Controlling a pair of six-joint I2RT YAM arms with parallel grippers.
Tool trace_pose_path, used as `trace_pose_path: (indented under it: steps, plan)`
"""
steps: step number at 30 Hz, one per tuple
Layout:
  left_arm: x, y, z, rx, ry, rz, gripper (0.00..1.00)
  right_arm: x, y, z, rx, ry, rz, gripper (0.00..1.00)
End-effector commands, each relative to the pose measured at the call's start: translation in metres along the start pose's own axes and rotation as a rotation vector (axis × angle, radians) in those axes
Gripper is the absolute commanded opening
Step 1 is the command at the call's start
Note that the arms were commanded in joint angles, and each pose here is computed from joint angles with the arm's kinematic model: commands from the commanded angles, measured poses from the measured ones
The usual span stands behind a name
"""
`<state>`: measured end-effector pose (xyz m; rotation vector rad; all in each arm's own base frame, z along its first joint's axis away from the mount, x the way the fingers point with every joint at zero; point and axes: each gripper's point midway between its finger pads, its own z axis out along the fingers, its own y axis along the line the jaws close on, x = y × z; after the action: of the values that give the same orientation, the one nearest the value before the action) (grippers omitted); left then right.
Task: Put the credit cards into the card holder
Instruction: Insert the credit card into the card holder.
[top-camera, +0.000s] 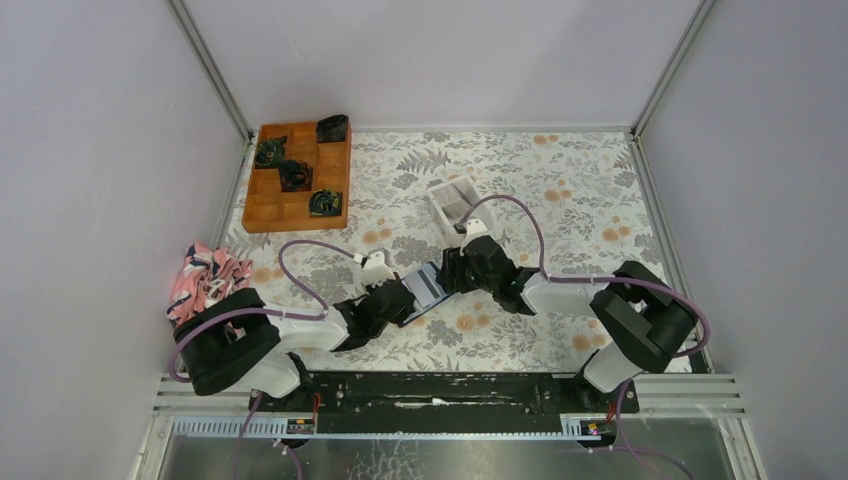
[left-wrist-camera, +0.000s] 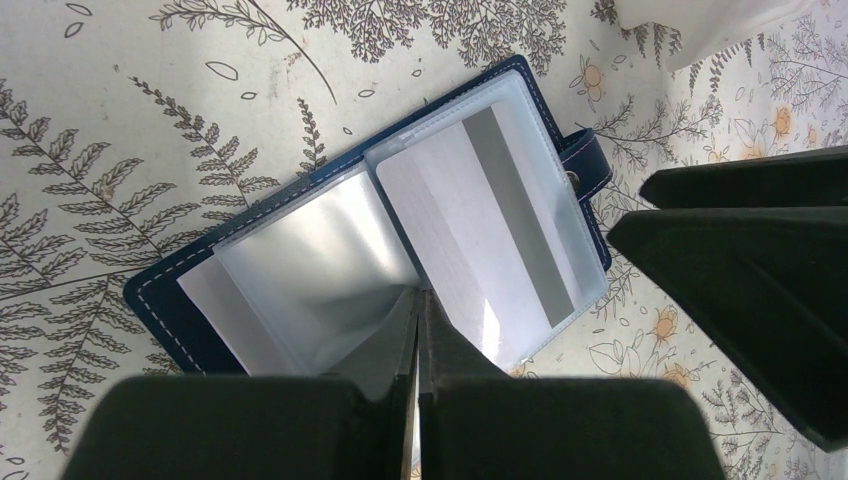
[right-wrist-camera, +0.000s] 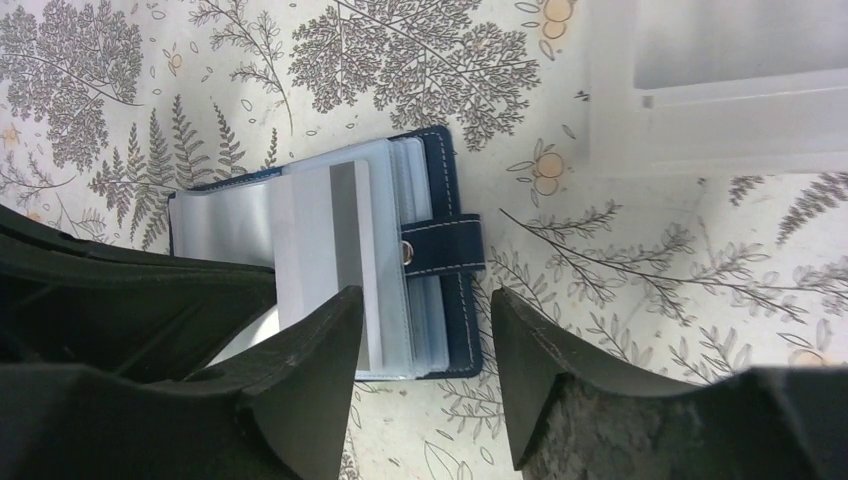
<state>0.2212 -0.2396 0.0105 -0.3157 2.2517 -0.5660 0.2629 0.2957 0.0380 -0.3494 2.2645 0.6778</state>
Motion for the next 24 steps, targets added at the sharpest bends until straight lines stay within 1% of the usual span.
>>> trace_pose_path:
  steps: [1, 12, 24]
  plan:
    - [0.030, 0.048, -0.003, -0.142, 0.098, 0.104, 0.00, -0.027, -0.005, -0.014, 0.044, -0.103, -0.022, 0.59]
    - [0.029, 0.046, -0.002, -0.139, 0.096, 0.107, 0.00, -0.020, -0.037, -0.012, 0.197, -0.080, -0.117, 0.59]
    - [0.030, 0.045, 0.000, -0.143, 0.101, 0.123, 0.00, -0.010, -0.039, 0.001, 0.217, -0.067, -0.159, 0.58]
